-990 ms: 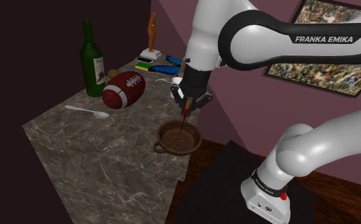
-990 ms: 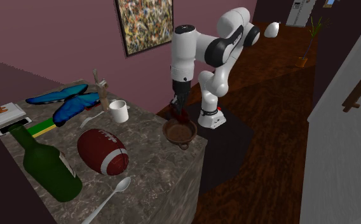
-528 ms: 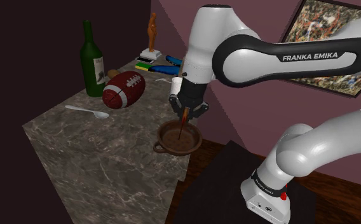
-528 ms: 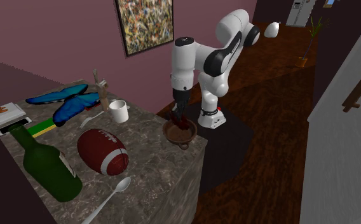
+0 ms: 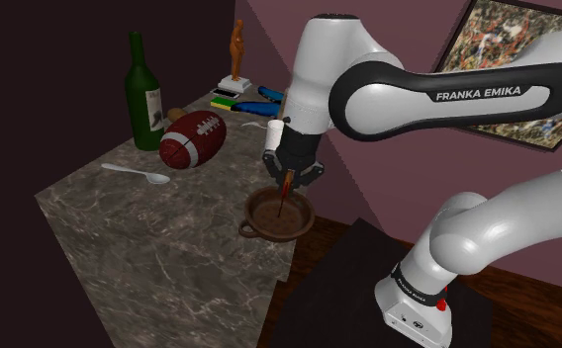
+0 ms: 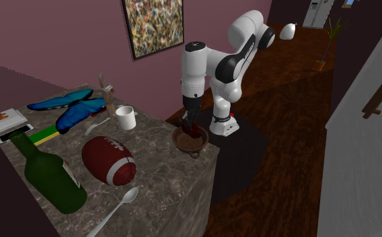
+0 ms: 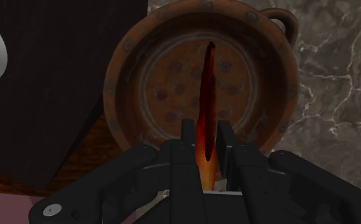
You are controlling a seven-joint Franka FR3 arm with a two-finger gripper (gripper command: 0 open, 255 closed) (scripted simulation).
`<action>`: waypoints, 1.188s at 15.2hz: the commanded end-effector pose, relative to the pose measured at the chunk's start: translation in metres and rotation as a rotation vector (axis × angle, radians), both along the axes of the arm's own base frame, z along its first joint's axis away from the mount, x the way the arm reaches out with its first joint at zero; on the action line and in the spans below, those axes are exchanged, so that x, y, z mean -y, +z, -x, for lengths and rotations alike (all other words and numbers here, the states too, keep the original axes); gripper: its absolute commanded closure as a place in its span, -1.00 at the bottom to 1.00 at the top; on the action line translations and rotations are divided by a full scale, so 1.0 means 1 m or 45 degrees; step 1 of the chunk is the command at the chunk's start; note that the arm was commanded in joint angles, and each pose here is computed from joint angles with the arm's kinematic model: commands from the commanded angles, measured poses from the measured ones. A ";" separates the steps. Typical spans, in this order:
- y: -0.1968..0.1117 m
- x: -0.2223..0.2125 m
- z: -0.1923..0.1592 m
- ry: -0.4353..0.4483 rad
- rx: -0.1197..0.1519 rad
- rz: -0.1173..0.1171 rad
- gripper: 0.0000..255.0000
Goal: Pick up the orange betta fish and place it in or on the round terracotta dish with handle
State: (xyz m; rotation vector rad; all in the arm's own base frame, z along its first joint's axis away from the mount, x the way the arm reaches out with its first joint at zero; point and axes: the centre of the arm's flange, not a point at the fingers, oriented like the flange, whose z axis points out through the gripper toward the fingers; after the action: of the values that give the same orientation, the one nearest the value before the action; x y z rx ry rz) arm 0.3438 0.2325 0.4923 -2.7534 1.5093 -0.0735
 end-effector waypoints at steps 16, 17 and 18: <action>0.050 -0.001 0.002 0.000 0.000 0.000 -1.00; 0.050 -0.001 0.002 0.000 0.000 0.000 -1.00; 0.050 -0.001 0.002 0.000 0.000 0.000 -1.00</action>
State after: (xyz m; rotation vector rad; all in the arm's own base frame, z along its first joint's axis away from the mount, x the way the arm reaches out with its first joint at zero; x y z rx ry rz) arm 0.3417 0.2336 0.5422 -2.7533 1.5093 -0.0736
